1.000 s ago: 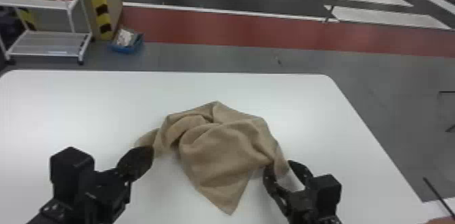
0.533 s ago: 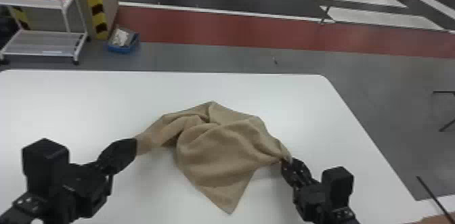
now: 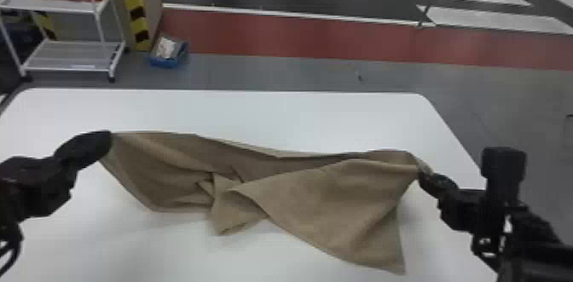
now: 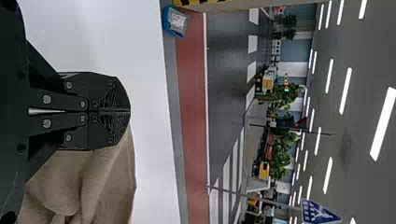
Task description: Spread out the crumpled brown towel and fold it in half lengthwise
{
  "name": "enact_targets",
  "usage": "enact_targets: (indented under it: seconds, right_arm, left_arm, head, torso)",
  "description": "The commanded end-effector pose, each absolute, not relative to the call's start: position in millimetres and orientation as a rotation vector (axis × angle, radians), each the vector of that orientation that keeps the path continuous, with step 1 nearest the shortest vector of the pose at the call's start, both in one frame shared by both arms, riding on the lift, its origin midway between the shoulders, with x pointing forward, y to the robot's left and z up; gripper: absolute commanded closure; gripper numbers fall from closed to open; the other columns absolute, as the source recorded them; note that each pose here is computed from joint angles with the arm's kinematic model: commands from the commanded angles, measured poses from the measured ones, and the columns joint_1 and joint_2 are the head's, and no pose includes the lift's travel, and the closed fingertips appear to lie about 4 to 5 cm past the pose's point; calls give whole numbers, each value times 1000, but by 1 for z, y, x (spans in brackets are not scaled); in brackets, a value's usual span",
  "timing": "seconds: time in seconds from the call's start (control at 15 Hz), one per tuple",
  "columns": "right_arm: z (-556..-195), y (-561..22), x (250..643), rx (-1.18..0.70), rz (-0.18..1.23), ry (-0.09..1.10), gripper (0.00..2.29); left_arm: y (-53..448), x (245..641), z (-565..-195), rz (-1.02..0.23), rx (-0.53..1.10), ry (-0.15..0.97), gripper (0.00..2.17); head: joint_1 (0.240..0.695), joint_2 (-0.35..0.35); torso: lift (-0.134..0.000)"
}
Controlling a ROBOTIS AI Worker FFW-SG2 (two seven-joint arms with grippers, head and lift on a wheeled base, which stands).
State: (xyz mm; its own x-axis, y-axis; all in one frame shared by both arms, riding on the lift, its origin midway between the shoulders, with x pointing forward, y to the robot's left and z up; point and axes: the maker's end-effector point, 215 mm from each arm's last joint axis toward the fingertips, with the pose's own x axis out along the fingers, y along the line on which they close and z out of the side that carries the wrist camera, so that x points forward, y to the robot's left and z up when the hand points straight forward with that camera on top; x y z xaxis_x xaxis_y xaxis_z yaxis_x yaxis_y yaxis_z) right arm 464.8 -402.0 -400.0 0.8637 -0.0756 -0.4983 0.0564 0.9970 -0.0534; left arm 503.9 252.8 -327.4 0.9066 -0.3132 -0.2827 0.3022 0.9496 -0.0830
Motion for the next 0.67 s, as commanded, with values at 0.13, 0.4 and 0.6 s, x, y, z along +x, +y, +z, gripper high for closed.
enact_targets:
  seconds: [0.13,0.4,0.6]
  right_arm:
    - [-381,-398,526,-50,-53,536,2209]
    - [-371,-374,563,-80,0,541,2202]
    - [-381,-370,568,-87,2,574,2013]
  left_arm:
    - [243,544,-326,-341,-2,332,2148]
    - [202,588,-315,-383,3,356,2148]
    - [179,626,-304,-383,-2,359,2148]
  head:
    - [695,-163]
    - [695,-156]
    - [694,-161]
  torso:
    - [-124]
    - [-124]
    - [-124]
